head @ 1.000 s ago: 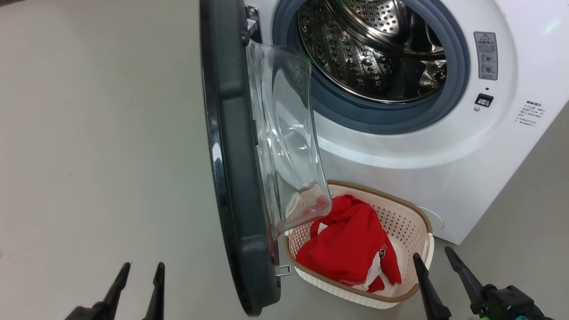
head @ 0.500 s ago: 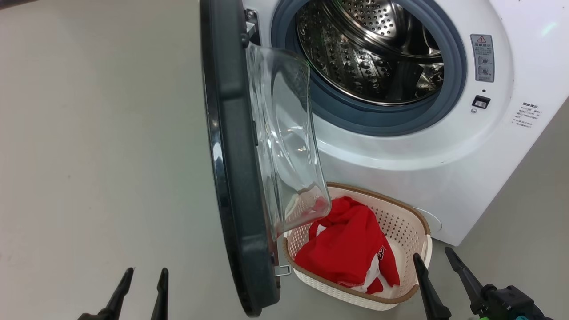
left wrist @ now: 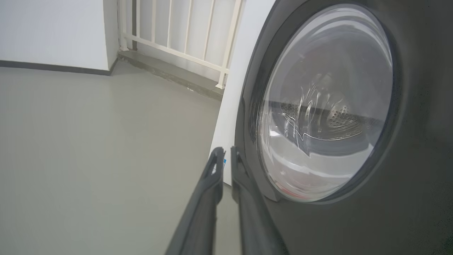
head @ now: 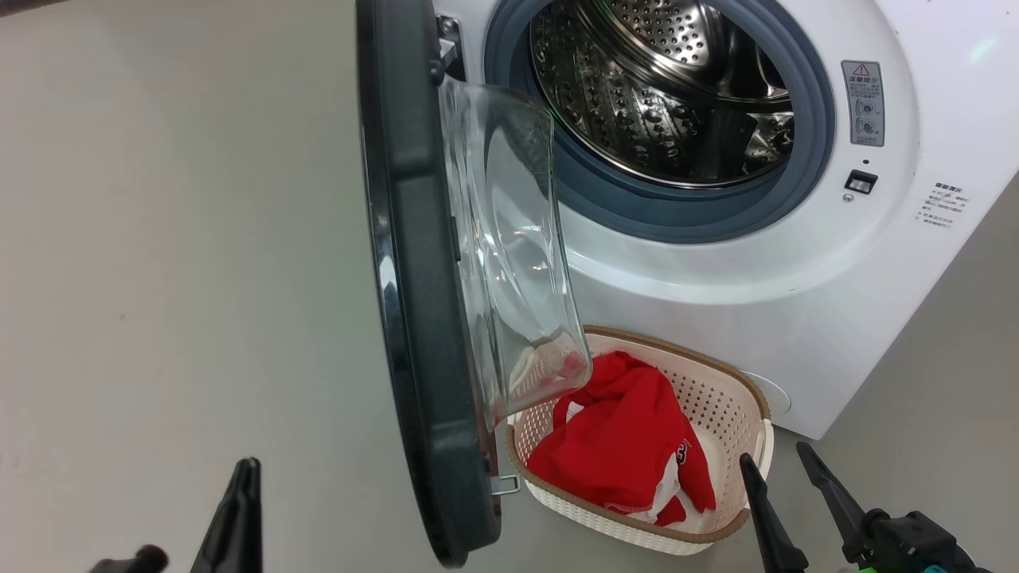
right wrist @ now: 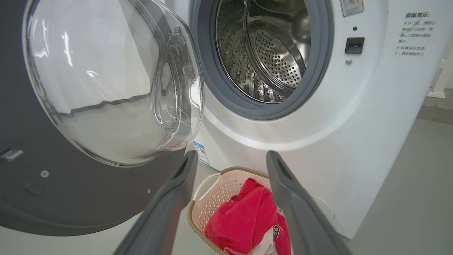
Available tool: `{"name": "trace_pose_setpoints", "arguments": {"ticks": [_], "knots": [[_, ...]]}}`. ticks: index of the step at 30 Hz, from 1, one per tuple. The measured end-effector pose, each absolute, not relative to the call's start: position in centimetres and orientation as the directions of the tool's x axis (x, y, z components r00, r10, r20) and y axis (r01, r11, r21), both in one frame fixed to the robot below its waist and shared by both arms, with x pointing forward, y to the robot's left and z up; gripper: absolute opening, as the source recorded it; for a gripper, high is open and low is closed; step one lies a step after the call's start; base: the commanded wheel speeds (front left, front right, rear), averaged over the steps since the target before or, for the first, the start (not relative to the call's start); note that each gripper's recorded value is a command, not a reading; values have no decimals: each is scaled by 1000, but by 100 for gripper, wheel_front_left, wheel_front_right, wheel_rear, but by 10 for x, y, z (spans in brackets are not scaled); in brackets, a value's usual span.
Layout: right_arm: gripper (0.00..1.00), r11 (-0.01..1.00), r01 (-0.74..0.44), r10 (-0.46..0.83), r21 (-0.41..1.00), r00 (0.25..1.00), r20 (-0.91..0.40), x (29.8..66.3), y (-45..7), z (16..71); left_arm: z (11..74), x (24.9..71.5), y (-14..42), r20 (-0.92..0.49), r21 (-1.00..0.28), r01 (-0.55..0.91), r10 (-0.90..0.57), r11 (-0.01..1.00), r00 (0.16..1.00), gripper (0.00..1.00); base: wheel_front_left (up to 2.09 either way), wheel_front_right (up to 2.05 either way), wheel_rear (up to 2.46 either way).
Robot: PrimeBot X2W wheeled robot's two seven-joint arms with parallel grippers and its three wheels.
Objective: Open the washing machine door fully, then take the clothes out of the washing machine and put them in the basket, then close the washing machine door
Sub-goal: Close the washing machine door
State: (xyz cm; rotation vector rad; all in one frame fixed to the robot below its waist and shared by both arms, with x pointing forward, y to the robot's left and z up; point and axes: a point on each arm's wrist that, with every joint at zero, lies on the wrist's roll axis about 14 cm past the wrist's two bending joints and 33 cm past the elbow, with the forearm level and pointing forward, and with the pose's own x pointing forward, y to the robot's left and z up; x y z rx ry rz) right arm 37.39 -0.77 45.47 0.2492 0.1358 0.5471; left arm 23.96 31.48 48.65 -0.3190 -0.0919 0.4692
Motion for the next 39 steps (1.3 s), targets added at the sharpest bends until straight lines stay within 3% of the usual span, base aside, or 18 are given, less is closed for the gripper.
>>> {"name": "trace_pose_setpoints", "arguments": {"ticks": [5, 11, 12, 20, 29, 39], "knots": [[100, 826, -494, 528, 272, 847, -64, 374, -8, 453, 505, 239, 328, 73, -512, -402, 504, 759, 860, 0, 0, 0, 0], [100, 829, -487, 522, 274, 850, -69, 374, -11, 452, 522, 241, 344, 93, -862, -217, 564, 457, 820, 0, 0, 0, 0], [100, 829, -487, 522, 274, 850, -69, 374, -11, 452, 522, 241, 344, 93, -862, -217, 564, 457, 820, 0, 0, 0, 0], [100, 835, -472, 512, 282, 855, -84, 375, -14, 446, 534, 254, 345, 42, -996, 15, 342, 83, 939, 0, 0, 0, 0], [100, 843, -455, 494, 286, 866, -78, 381, -19, 446, 541, 259, 311, 69, -997, 69, -17, 16, 997, 0, 0, 0, 0], [100, 855, -430, 471, 289, 878, -88, 381, -28, 443, 538, 271, 282, 77, -997, 81, -165, 13, 983, 0, 0, 0, 0]]}}
